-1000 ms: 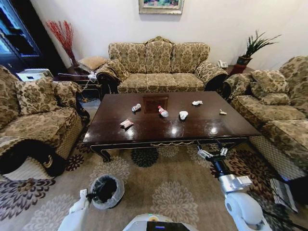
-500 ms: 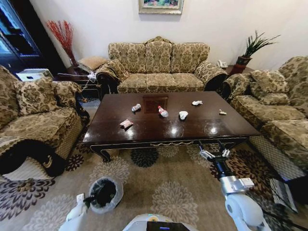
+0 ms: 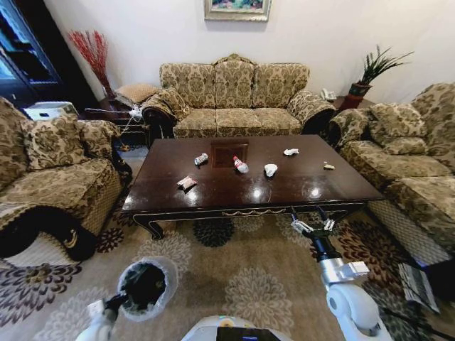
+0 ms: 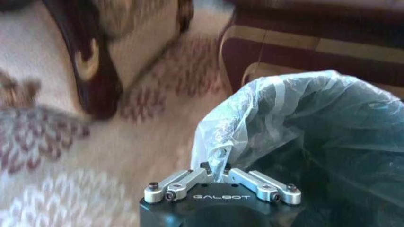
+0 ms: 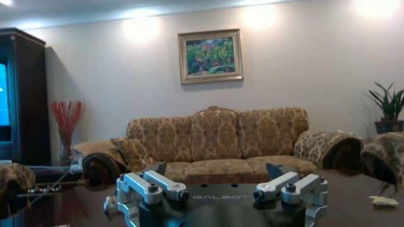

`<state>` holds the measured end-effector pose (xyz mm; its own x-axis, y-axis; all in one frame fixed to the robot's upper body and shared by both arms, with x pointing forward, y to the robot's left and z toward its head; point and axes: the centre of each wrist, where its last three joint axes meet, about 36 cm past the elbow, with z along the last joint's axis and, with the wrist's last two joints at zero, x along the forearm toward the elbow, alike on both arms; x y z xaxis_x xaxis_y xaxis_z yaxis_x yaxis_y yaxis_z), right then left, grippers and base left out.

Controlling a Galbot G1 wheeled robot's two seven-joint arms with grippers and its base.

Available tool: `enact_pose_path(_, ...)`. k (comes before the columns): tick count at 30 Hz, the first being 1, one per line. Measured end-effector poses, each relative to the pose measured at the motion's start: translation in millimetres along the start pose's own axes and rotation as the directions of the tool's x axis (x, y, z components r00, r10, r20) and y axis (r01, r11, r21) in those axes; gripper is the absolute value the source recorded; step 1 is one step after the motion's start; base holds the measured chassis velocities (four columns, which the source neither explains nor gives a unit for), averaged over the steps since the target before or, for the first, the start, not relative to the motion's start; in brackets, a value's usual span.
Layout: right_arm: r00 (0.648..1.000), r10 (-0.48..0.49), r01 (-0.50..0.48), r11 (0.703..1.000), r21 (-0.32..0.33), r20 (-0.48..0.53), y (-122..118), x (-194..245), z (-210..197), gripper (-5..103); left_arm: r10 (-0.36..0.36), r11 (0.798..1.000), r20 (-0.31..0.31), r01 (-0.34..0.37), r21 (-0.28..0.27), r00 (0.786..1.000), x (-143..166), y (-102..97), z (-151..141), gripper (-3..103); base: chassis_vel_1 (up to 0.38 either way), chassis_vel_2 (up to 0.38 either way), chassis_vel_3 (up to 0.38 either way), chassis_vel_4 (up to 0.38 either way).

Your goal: Move to the front of the table and place the trash on the table into the trash bin.

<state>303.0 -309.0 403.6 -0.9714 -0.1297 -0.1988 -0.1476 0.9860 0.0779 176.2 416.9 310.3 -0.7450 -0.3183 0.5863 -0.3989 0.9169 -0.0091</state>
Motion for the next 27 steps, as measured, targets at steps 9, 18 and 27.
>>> enact_pose_path(9, 0.998, 0.001, -0.002, 1.0, 0.021, 0.061, -9, -6, 9, 100, 0.006, 1.0, 0.175, -0.003, -0.017, 0.985, 95, -30.7, -85, 0, 0.0, 0.0, 0.0, 0.0)
enact_pose_path(18, 0.997, 0.008, -0.013, 0.997, 0.071, 0.079, -14, -8, 11, 100, 0.09, 0.995, 0.338, -0.073, -0.06, 0.937, 138, -63.3, -152, 0, 0.0, 0.0, 0.0, 0.0)
enact_pose_path(27, 0.996, 0.011, -0.022, 0.992, 0.126, 0.085, -15, -12, 1, 100, 0.169, 0.985, 0.438, -0.157, -0.064, 0.883, 104, -69.9, -187, 0, 0.0, 0.0, 0.0, 0.0)
